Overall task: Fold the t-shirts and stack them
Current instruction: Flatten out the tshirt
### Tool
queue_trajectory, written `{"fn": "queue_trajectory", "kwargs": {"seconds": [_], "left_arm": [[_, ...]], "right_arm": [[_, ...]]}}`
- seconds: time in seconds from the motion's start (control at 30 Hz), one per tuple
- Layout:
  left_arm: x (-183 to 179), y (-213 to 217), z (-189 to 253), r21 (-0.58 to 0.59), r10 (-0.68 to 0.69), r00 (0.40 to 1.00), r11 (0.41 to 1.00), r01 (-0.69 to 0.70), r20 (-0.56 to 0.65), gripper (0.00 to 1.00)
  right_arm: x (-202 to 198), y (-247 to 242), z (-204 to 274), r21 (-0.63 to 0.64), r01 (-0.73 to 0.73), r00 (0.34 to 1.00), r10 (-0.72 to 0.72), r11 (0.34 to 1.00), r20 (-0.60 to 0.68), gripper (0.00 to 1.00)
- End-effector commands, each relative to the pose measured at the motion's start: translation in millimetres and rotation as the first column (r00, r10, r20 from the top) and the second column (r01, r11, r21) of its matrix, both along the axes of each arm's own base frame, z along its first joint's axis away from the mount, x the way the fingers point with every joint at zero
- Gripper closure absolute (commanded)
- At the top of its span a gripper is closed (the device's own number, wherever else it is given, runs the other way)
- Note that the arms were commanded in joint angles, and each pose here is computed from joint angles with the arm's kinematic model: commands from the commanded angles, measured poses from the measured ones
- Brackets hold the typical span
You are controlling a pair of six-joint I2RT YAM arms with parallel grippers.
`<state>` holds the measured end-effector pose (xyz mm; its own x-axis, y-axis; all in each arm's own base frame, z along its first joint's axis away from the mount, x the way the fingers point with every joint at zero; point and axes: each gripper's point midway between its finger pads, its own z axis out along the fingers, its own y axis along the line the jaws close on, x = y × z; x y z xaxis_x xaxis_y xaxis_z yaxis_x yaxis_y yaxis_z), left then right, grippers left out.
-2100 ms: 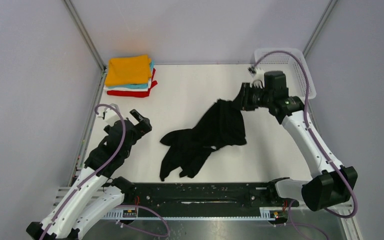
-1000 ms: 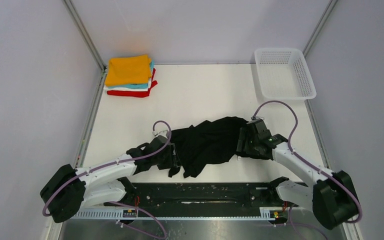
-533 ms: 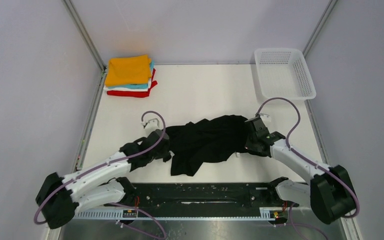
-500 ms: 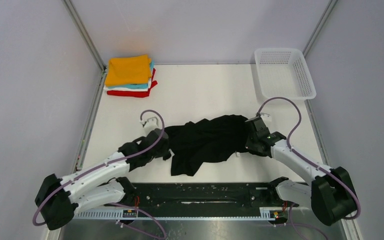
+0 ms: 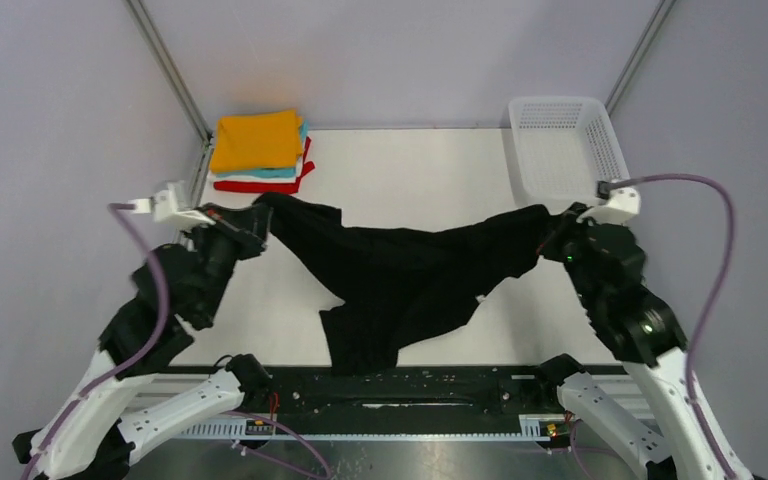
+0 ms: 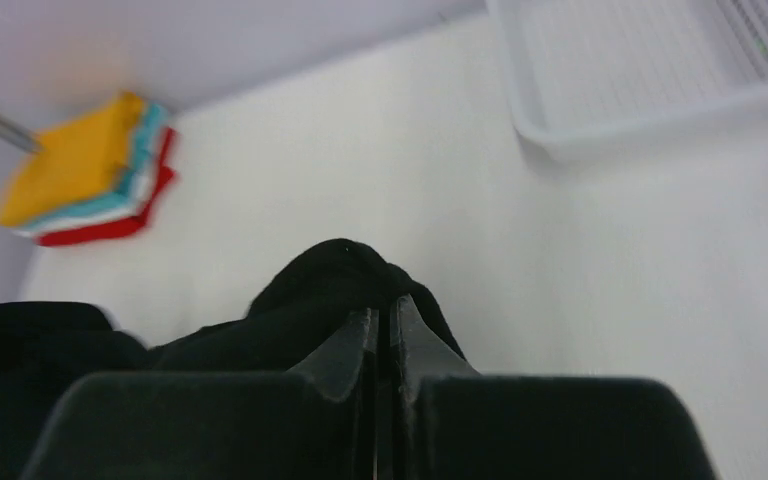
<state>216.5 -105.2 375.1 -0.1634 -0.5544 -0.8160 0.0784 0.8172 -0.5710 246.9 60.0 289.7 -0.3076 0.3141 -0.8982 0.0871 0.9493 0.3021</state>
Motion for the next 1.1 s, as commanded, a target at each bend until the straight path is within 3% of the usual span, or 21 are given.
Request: {"fn": "queue_trajectory", "kwargs": {"seconds": [0.0, 0.17, 0.3, 0.4, 0.53, 0.63, 0.7, 0.77, 0.87, 0.93, 1.0, 1.07], "left_arm": [[-38, 31, 120, -0.099, -0.041, 0.942, 0.992, 0.078, 0.333, 1.0], [-89, 52, 197, -0.108, -0.123, 0.834, 0.971, 0.212, 0.538, 1.0], [-120, 65, 227, -0.096, -0.165, 0.762, 0.953, 0.286, 0.626, 1.0], [-127, 77, 232, -0.122, -0.139, 0.758, 0.953, 0.277, 0.637, 1.0], [-120, 81, 220, -0.154, -0.103, 0.791, 0.958, 0.243, 0.603, 1.0], [-90, 84, 189, -0.184, -0.004, 0.876, 0.977, 0.106, 0.482, 1.0], [-64, 89, 146, -0.188, 0.106, 0.944, 0.981, -0.048, 0.313, 1.0], [-41, 92, 101, -0.141, 0.22, 0.958, 0.97, -0.196, 0.184, 1.0], [-11, 99, 23, -0.012, 0.447, 0.894, 0.895, -0.447, 0.036, 1.0], [1, 96, -30, 0.124, 0.529, 0.847, 0.845, -0.52, -0.052, 0.96], [17, 89, -86, 0.25, 0.551, 0.815, 0.827, -0.504, -0.181, 0.94], [47, 81, -147, 0.345, 0.51, 0.799, 0.848, -0.402, -0.32, 0.87]], "right_arm": [[-36, 3, 89, 0.04, -0.142, 0.963, 0.129, 0.989, 0.236, 1.0], [-85, -7, 170, 0.036, -0.232, 0.88, 0.194, 0.972, 0.433, 1.0], [-118, -14, 218, 0.028, -0.279, 0.813, 0.22, 0.96, 0.54, 1.0], [-135, -19, 244, 0.001, -0.295, 0.773, 0.238, 0.956, 0.589, 1.0], [-131, -32, 261, -0.017, -0.218, 0.792, 0.187, 0.976, 0.581, 1.0], [-98, -47, 252, -0.032, -0.066, 0.855, 0.073, 0.997, 0.514, 1.0], [-67, -53, 233, -0.076, 0.042, 0.895, -0.003, 0.996, 0.447, 1.0], [-33, -57, 209, -0.138, 0.147, 0.923, -0.085, 0.979, 0.374, 1.0], [27, -52, 167, -0.266, 0.247, 0.947, -0.175, 0.932, 0.268, 1.0], [70, -39, 132, -0.314, 0.228, 0.967, -0.177, 0.922, 0.184, 1.0], [117, -23, 89, -0.288, 0.157, 0.987, -0.139, 0.945, 0.081, 1.0], [160, -16, 41, -0.235, 0.12, 0.991, -0.132, 0.964, -0.035, 1.0]]}}
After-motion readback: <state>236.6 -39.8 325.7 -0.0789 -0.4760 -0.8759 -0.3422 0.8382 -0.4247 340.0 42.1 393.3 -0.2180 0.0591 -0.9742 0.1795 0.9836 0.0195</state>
